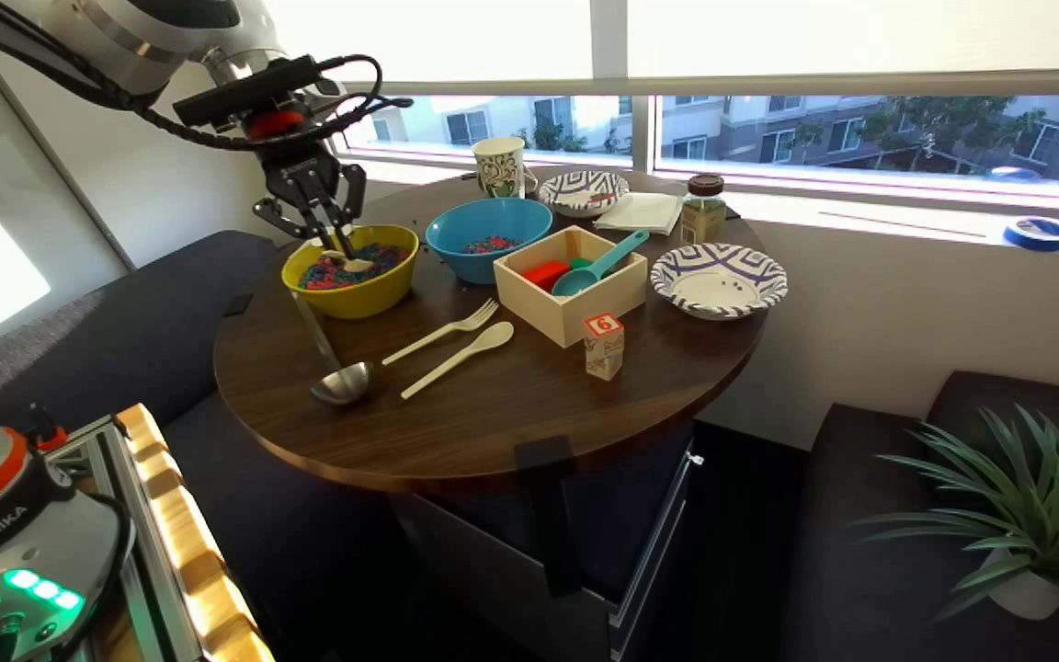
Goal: Pick up the spoon in the yellow bowl and use to to move a spoon of the yellow bowl's content into the blue content before putting the spoon to the right far right of the table near the wooden box
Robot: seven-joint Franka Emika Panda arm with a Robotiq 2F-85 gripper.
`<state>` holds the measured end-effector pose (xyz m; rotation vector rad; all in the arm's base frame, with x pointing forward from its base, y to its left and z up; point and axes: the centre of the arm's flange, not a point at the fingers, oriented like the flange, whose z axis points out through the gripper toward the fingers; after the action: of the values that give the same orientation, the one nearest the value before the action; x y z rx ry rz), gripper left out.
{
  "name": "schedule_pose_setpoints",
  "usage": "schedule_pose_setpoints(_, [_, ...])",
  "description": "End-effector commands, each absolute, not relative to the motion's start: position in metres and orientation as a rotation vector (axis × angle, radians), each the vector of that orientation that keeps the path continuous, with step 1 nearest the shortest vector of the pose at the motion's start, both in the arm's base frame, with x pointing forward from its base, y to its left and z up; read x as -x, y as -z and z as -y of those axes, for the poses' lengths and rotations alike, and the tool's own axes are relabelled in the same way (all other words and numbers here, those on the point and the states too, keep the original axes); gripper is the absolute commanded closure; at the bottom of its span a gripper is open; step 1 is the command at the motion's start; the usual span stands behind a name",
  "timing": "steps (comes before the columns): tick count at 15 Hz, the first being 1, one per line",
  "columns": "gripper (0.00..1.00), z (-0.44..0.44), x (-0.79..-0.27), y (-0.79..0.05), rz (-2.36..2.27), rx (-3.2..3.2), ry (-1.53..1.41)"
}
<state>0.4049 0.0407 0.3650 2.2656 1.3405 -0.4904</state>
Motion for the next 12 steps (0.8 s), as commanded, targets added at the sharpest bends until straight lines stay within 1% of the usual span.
schedule_pose_setpoints(1, [0.97, -0.039, -0.404, -0.364, -1.307, -2.202, 0.579])
schedule_pose_setpoints(8, [0.97, -0.042, -0.418, -0.337, -1.330, -2.215, 0.636])
schedule_pose_setpoints(12, [0.97, -0.049, -0.426, -0.328, -1.365, -2.260, 0.600])
